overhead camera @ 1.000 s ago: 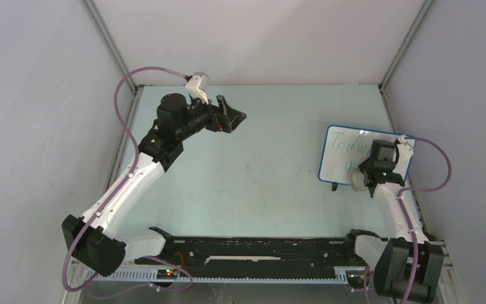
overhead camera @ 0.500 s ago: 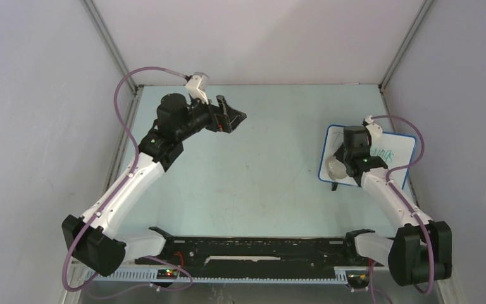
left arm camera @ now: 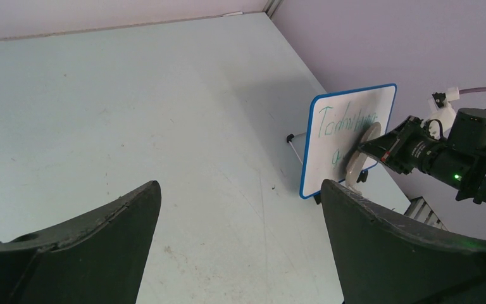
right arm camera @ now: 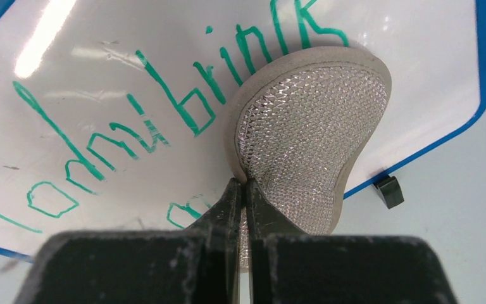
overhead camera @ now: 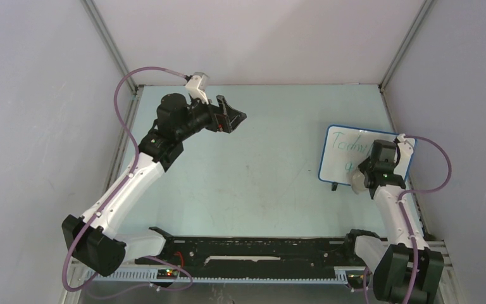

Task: Erase the whiteboard

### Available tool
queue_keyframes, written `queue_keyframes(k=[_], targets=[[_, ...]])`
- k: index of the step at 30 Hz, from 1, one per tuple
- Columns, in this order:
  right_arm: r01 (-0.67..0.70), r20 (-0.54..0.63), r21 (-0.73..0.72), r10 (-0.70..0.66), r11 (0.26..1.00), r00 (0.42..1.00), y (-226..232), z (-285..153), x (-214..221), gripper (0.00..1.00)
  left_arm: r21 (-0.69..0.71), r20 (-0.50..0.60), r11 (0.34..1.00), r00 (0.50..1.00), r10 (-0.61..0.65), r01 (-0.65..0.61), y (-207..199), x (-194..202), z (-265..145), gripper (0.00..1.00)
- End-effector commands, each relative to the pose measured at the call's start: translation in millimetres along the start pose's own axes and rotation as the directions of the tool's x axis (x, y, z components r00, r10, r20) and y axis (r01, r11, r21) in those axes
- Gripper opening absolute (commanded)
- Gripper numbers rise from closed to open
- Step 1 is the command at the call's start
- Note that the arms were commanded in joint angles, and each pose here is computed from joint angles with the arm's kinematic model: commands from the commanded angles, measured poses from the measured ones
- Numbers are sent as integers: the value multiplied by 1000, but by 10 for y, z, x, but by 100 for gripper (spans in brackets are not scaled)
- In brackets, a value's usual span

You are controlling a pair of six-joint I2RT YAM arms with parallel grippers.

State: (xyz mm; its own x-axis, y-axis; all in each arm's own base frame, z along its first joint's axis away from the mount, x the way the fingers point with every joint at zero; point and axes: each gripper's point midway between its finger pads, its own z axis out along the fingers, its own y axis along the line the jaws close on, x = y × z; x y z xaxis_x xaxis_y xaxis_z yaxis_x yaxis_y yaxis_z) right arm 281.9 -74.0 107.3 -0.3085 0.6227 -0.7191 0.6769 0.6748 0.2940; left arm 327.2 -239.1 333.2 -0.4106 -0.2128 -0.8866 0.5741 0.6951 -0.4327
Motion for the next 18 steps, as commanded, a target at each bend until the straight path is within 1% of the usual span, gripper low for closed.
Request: queue_keyframes(k=[1, 3, 7, 12, 15, 18], targets=[[21, 8, -78, -20, 997, 1000, 164, -5, -29, 0, 24, 9, 1000, 1000, 3, -3, -36, 31, 3, 98], [26, 11, -118, -25, 993, 1000, 295, -31, -25, 0, 22, 6, 1000, 1000, 3, -3, -31, 37, 7, 99], [48, -15, -183, -52, 982, 999, 631, -80, 117, 0, 22, 8, 1000, 1000, 4, -4, -32, 32, 2, 98], [128, -55, -267, -148, 955, 987, 1138, -172, 445, 0, 15, 6, 1000, 1000, 8, -8, -16, 39, 5, 98], [150, -58, -268, -171, 952, 984, 1230, -177, 495, 0, 12, 5, 1000, 1000, 9, -9, -10, 40, 8, 98], [150, -47, -220, -164, 964, 985, 1105, -148, 433, 0, 14, 7, 1000, 1000, 9, -10, -17, 31, 1, 98]])
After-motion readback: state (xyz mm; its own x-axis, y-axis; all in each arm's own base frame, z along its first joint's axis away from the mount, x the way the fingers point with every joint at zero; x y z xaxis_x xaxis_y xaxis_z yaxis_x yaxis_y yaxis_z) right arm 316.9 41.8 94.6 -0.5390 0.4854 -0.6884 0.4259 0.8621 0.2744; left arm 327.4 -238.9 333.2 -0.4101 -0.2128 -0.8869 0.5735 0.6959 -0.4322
